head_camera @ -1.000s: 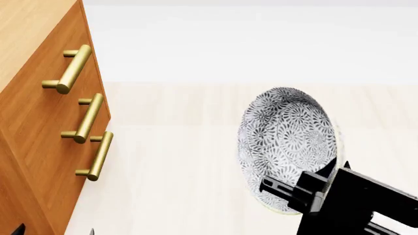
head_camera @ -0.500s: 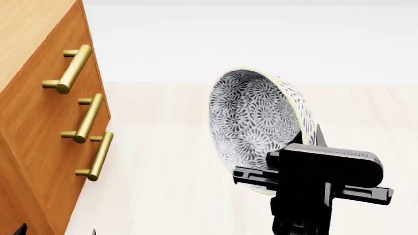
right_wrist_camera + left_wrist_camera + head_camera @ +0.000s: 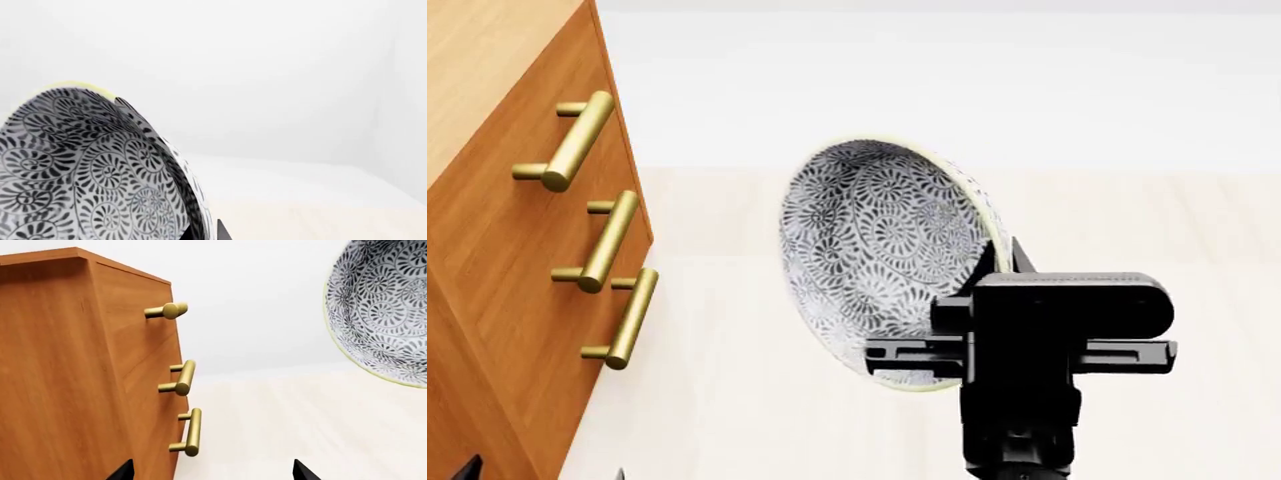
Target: Put the bowl on top of the cabinet.
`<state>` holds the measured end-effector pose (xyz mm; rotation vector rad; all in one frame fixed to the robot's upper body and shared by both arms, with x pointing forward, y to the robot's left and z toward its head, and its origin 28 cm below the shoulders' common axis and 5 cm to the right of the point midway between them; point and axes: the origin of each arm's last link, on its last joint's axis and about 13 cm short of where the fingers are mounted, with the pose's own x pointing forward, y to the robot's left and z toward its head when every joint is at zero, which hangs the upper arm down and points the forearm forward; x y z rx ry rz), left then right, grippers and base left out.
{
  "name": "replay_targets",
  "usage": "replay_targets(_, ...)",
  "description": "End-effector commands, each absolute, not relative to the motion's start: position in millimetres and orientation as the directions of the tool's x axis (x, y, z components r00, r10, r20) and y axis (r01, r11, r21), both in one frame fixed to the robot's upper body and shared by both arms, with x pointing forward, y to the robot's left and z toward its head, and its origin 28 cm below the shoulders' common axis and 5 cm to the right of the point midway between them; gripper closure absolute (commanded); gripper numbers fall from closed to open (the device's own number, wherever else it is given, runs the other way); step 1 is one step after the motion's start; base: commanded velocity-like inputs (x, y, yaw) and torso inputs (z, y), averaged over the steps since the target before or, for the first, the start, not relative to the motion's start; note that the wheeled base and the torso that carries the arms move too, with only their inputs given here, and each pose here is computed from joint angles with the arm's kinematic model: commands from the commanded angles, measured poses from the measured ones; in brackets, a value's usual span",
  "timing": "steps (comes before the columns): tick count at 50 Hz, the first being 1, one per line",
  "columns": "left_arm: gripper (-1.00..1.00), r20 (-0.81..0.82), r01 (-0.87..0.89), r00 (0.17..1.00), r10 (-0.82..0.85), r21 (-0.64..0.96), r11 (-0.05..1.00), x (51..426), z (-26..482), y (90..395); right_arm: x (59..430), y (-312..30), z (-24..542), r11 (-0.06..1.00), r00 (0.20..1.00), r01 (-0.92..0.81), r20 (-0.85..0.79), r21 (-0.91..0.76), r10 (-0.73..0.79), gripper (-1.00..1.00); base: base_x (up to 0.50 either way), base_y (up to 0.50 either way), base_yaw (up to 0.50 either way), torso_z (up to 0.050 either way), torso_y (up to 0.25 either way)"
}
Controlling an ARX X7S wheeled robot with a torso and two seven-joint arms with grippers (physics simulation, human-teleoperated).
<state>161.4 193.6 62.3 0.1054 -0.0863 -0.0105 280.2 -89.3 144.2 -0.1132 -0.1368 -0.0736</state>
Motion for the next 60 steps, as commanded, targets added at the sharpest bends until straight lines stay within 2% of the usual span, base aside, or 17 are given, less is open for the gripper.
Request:
replay_targets(1,-1.00,0.113,0.034,0.992,-0.048,0.129,0.991,157.4,72.5,194.0,285.4,-86.7,146.1,0.997,0.984,-0.024,0.176,-0.072,0.037,1.00,0.00,0.00,0.00,0.000,0.000)
replay_targets(5,-1.00,0.131,0.059,0.988,-0.080,0.157,0.986,156.3,82.4,191.9,286.7,-85.8,142.1,0.997,0.982,-0.038,0.180,-0.065,0.049,1.00,0.00,0.00,0.00,0.000,0.000)
replay_targets(7,-1.00,0.148,0.176,0.970,-0.192,0.118,0.977,156.1,89.2,190.5,285.2,-86.3,142.0,0.997,0.979,-0.056,0.192,-0.054,0.065,1.00,0.00,0.00,0.00,0.000,0.000)
replay_targets(13,-1.00,0.139,0.216,0.963,-0.232,0.118,0.969,166.1,104.9,188.7,281.6,-88.5,140.2,0.995,0.972,-0.090,0.216,-0.039,0.096,1.00,0.00,0.00,0.00,0.000,0.000)
replay_targets(36,-1.00,0.171,0.189,0.958,-0.229,0.221,0.957,170.1,140.6,182.2,275.2,-90.2,134.0,0.985,0.950,-0.170,0.264,-0.012,0.167,1.00,0.00,0.00,0.00,0.000,0.000)
replay_targets(41,-1.00,0.157,0.203,0.958,-0.241,0.225,0.953,176.4,143.0,179.5,267.8,-88.8,134.9,0.982,0.940,-0.187,0.285,-0.030,0.188,1.00,0.00,0.00,0.00,0.000,0.002)
replay_targets(42,-1.00,0.155,0.223,0.953,-0.260,0.220,0.950,176.1,144.2,179.1,268.1,-88.9,134.9,0.982,0.940,-0.187,0.284,-0.030,0.187,1.00,0.00,0.00,0.00,0.000,0.000)
replay_targets(43,-1.00,0.114,0.321,0.933,-0.342,0.171,0.932,176.3,146.7,178.2,268.7,-89.1,134.8,0.982,0.941,-0.186,0.283,-0.029,0.186,1.00,0.00,0.00,0.00,0.000,0.000)
replay_targets(50,-1.00,0.016,0.389,0.919,-0.394,0.133,0.912,181.6,156.1,179.9,268.4,-89.3,132.2,0.982,0.940,-0.185,0.285,-0.027,0.185,1.00,0.00,0.00,0.00,0.000,0.000)
replay_targets(60,-1.00,0.013,0.381,0.922,-0.388,0.162,0.910,185.1,172.2,177.9,264.8,-87.3,131.4,0.981,0.936,-0.191,0.295,-0.040,0.195,1.00,0.00,0.00,0.00,0.000,0.000)
